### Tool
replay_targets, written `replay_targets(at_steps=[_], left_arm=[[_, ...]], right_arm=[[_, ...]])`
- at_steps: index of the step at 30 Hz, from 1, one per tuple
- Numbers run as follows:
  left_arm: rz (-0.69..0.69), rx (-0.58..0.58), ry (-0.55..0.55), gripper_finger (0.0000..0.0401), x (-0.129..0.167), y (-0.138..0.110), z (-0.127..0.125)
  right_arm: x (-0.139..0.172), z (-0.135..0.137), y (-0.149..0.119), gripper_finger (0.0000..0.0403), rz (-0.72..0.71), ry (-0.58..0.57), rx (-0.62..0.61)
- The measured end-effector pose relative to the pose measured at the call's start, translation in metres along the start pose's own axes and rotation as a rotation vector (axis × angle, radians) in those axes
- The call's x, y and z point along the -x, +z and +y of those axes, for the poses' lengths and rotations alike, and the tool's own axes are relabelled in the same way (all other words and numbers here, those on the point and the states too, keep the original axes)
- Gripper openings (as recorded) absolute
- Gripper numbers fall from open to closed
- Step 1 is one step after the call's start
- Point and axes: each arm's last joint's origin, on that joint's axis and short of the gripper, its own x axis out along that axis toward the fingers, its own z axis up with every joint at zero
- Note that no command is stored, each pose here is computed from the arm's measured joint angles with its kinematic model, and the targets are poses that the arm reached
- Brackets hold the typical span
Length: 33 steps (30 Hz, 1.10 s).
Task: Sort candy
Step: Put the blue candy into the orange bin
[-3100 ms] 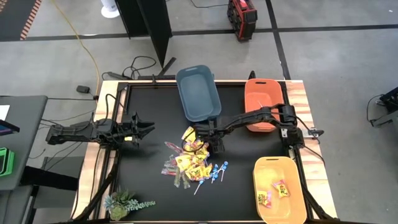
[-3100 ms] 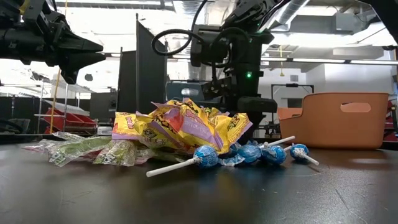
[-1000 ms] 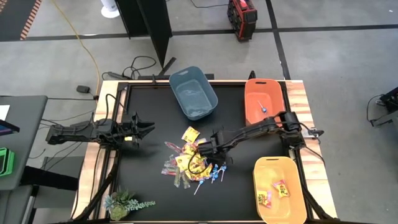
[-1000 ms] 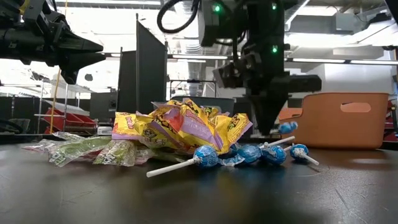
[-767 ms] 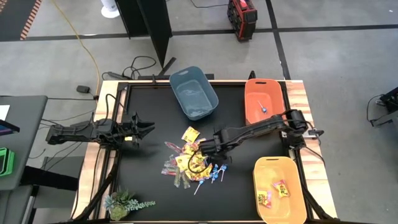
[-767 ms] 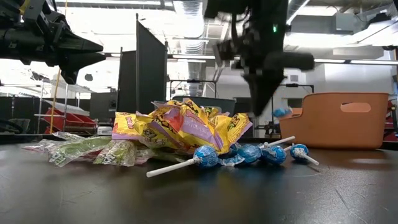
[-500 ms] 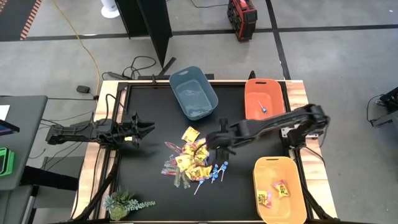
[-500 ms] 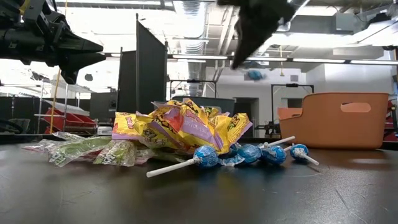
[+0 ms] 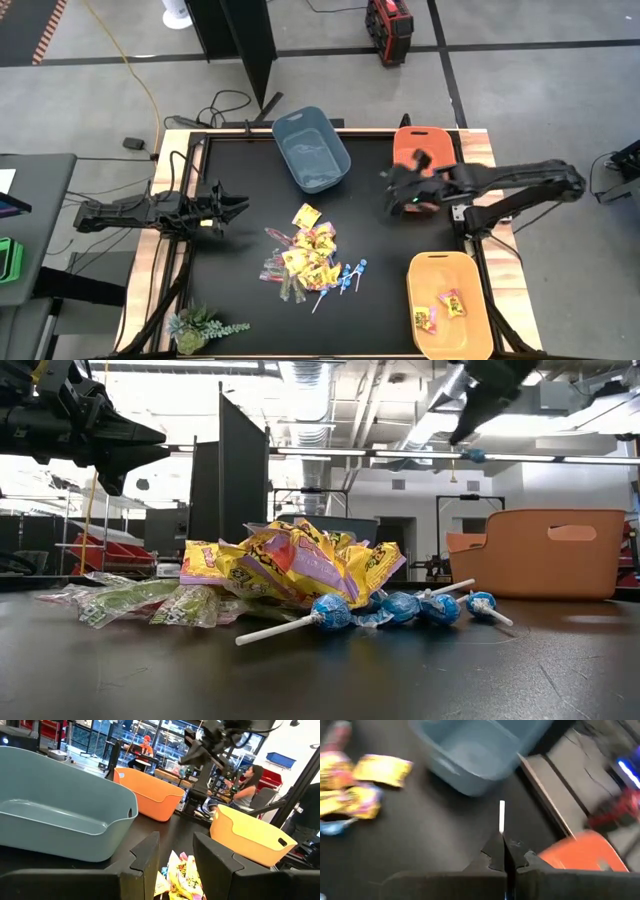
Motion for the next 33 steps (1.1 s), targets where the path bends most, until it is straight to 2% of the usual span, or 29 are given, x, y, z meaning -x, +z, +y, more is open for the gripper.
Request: replay_targets(at_steps=[5, 12, 15, 23, 27, 33], left_arm=[[0.0, 0.0, 0.0, 0.0116, 0.0, 0.0, 0.0], [0.0, 0.0, 0.0, 0.0116, 0.0, 0.0, 0.0], [-0.001, 0.0, 0.0, 0.0116, 0.0, 0.0, 0.0], [0.0, 0.0, 0.0, 0.0116, 0.0, 0.0, 0.0], [0.0, -0.002, 0.0, 0.0116, 0.0, 0.0, 0.0], [0.0, -0.006, 0.0, 0.0116, 0.0, 0.0, 0.0]], right_arm=[[0.007, -0.029, -0.013, 0.0, 0.062, -0.135, -0.142], [-0.011, -0.047, -0.025, 0.0014, 0.262, -0.313, -0.248], [-0.023, -0.046, -0.026, 0.0052, 0.327, -0.358, -0.246], [-0.048, -0.038, -0.023, 0.0191, 0.401, -0.395, -0.206], [-0.049, -0.027, -0.018, 0.0238, 0.343, -0.33, -0.148], [-0.036, 0.02, -0.002, 0.0246, 0.14, -0.018, -0.005]])
